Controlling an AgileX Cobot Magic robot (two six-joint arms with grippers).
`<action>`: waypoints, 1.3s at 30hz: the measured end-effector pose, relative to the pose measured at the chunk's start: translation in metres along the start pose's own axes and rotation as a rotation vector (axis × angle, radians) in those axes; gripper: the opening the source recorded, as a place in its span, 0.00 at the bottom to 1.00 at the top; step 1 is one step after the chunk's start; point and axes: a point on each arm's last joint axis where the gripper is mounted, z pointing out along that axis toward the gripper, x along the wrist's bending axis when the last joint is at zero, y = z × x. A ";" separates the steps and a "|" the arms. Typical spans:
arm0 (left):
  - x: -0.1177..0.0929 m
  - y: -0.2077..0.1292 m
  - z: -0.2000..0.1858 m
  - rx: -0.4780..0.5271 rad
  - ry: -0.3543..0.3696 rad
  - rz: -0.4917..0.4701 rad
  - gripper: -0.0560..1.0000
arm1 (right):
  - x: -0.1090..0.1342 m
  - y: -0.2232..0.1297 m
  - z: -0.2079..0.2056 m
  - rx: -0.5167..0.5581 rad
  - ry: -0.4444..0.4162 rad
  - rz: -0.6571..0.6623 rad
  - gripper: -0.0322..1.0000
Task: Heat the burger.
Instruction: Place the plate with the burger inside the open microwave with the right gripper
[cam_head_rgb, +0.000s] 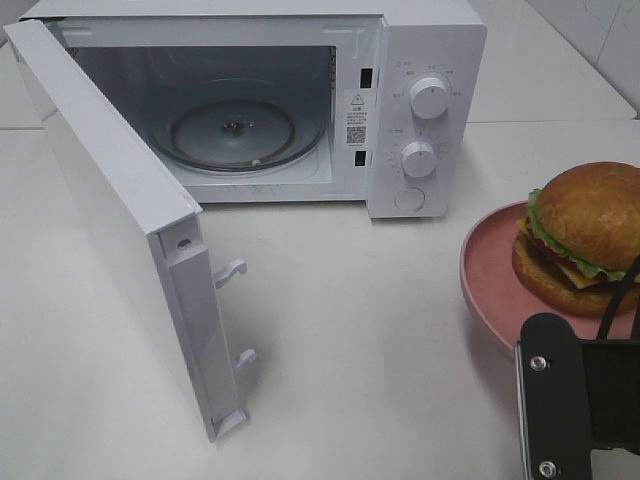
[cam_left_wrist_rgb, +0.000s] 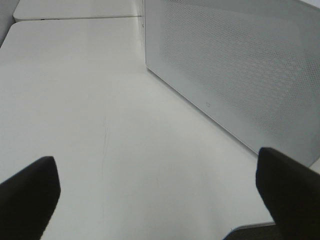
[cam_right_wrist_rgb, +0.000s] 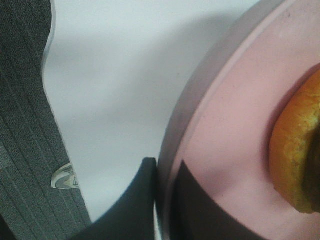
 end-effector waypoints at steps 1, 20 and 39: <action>0.000 0.000 0.000 0.000 0.000 0.000 0.99 | 0.000 0.000 0.000 0.000 0.000 0.000 0.07; 0.000 0.000 0.000 0.000 0.000 0.000 0.99 | 0.002 0.012 0.000 -0.138 -0.001 -0.236 0.08; 0.000 0.000 0.000 0.000 0.000 0.000 0.99 | 0.005 0.024 -0.001 -0.280 -0.022 -0.398 0.08</action>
